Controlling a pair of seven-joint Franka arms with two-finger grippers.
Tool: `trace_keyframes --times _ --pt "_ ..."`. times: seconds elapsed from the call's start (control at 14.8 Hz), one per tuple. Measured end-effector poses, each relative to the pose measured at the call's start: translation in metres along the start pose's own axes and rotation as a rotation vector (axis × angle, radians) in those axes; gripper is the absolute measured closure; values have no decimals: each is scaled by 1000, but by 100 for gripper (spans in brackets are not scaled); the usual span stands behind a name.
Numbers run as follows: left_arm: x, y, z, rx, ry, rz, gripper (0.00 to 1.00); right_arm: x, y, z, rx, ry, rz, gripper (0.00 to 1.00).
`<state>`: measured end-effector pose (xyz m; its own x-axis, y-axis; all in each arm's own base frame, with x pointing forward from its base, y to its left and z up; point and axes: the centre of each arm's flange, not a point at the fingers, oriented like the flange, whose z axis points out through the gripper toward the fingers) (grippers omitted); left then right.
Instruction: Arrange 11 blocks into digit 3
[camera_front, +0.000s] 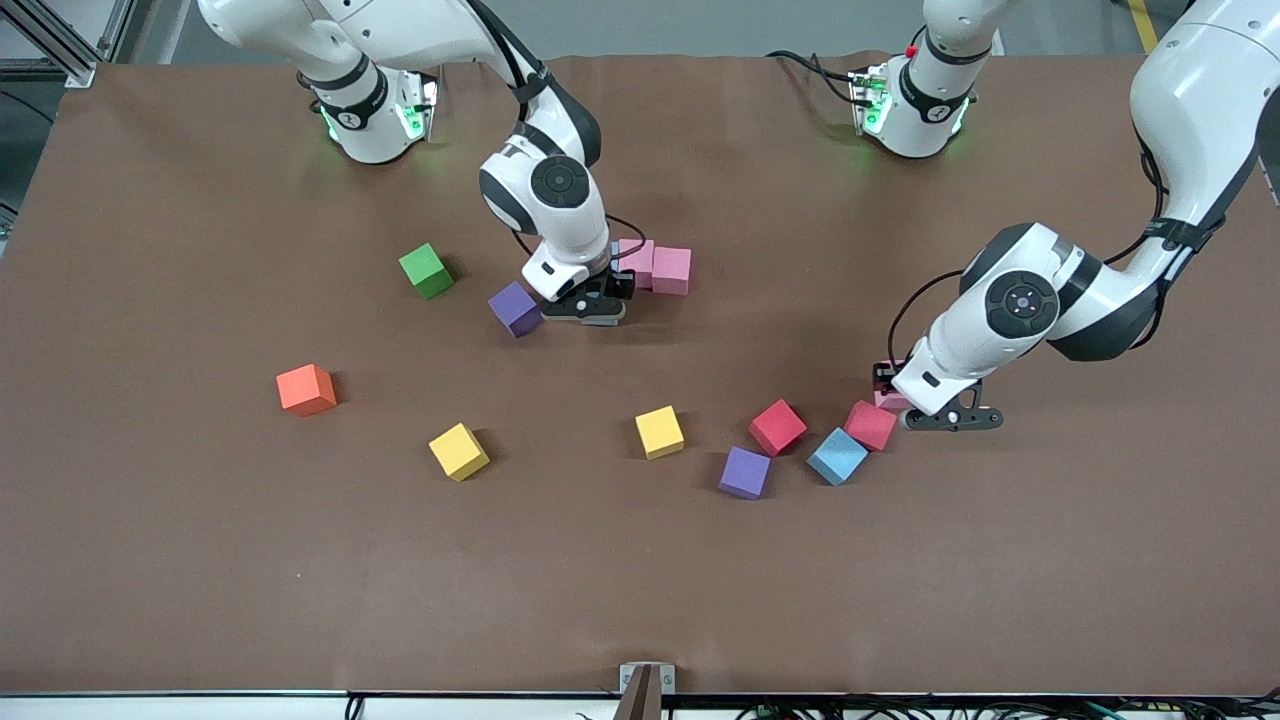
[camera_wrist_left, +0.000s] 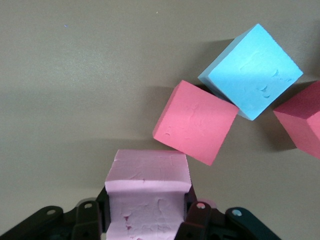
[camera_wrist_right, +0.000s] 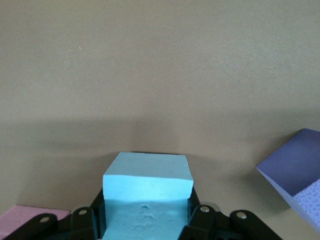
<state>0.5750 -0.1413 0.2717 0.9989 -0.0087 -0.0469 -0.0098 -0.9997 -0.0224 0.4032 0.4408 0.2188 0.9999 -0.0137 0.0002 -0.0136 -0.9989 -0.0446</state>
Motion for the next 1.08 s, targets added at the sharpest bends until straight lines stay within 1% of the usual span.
trace_keyframes --times 1.08 --pt "-1 1 0 2 -3 2 44 -5 3 6 -1 5 4 39"
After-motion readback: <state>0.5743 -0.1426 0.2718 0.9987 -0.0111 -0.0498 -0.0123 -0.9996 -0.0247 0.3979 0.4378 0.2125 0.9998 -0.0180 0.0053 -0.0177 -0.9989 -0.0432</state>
